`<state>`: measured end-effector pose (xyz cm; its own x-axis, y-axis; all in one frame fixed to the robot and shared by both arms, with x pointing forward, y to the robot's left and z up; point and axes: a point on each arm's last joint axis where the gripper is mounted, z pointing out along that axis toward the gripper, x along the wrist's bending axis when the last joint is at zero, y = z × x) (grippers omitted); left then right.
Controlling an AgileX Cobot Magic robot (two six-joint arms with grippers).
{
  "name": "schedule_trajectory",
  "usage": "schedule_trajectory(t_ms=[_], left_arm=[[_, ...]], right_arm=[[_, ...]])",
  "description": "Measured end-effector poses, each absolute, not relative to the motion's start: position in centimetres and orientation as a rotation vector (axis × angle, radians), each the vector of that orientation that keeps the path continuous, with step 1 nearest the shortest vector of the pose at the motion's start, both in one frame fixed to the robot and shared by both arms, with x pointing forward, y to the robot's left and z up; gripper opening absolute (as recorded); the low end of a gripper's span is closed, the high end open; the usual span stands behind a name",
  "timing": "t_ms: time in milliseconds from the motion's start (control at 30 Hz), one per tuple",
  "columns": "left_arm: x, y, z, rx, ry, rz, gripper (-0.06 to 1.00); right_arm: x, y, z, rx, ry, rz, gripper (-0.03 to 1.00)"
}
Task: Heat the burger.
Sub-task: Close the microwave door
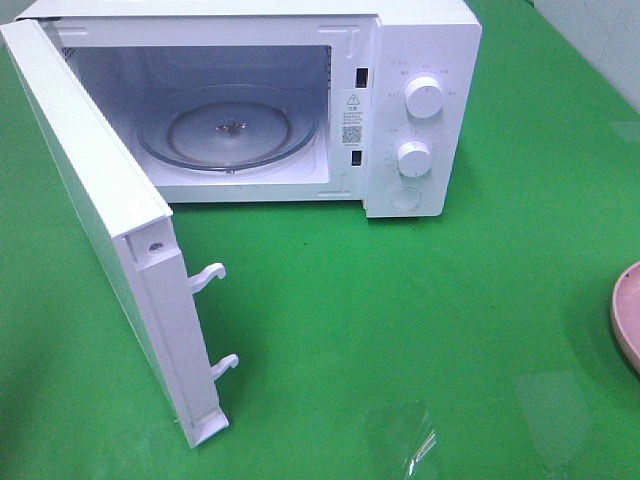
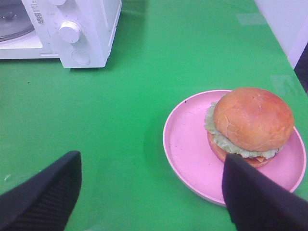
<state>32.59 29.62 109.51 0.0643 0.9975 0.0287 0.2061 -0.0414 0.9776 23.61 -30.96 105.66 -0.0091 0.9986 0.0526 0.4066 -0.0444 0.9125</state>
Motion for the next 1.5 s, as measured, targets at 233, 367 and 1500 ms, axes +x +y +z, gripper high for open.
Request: schedule_trajectory(t_ms=[233,367,1500], left_arm=[[34.5,30.0,105.9,1.304,1.310,1.111,0.00],[34.8,30.3,103.4,1.247,1.314,1.151,0.00],[43.0,28.2,97.2,1.373,1.186,0.931,0.00]], right_arm=[[23.6,-31.0,105.7,1.542,1.503,1.034,0.76],[23.6,-31.0,105.7,1.542,1.503,1.034,0.76],[23.6,-31.0,105.7,1.541,1.503,1.034,0.76]])
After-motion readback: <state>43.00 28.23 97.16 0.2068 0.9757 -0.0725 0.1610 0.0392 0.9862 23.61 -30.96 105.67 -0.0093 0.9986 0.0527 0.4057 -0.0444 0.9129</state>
